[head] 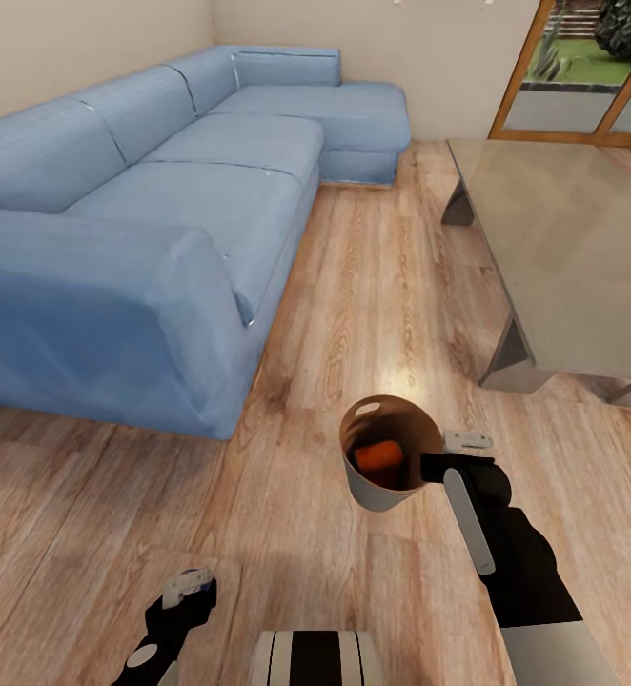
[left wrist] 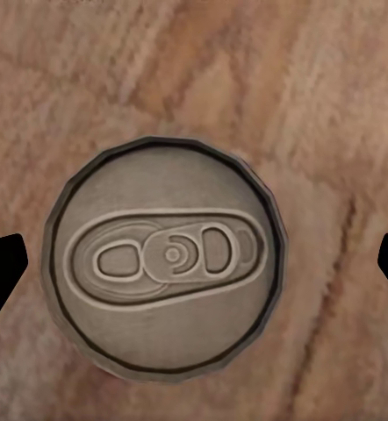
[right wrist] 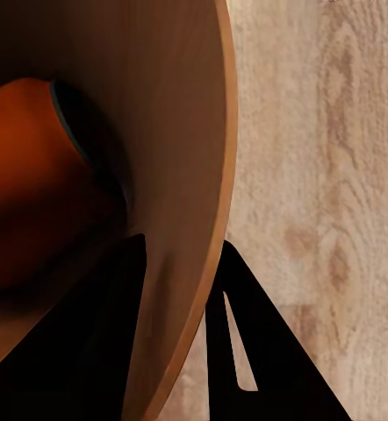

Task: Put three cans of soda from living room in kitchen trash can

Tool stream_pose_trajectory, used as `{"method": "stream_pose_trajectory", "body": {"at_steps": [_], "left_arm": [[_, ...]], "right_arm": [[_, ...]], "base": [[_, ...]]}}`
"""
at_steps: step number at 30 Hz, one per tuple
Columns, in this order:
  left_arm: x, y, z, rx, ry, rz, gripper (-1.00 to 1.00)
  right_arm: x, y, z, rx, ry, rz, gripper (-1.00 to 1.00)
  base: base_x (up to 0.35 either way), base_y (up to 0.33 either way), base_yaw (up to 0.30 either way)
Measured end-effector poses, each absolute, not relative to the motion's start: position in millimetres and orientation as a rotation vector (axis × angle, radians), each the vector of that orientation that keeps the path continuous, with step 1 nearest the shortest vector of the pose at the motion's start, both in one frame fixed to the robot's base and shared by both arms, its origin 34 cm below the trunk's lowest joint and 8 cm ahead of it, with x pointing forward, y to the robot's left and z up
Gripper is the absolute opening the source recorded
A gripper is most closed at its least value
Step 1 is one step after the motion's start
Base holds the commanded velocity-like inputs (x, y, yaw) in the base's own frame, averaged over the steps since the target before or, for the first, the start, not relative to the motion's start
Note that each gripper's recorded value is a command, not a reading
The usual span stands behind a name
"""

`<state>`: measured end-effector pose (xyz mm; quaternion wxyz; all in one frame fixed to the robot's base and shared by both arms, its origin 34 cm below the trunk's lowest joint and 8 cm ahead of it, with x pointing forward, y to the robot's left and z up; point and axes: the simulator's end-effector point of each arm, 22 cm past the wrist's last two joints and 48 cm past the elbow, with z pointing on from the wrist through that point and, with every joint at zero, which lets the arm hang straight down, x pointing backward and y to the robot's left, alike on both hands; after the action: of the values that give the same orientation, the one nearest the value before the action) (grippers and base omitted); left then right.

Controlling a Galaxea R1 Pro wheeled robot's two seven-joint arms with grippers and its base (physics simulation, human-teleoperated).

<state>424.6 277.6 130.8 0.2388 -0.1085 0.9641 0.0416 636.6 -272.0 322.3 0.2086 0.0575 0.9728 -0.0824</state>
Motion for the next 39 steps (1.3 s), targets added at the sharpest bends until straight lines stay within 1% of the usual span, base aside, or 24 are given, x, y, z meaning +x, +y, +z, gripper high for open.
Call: {"method": "stream_pose_trajectory", "body": {"at_steps": [39], "left_arm": [[419.3,277.6,126.0,-0.296,2.654,0.116,1.0]], "right_arm": [[634.4,-271.8,315.2,0.159,2.719,-0.23,-1.0]], "base": [[0.008,0.012,0.0]]}}
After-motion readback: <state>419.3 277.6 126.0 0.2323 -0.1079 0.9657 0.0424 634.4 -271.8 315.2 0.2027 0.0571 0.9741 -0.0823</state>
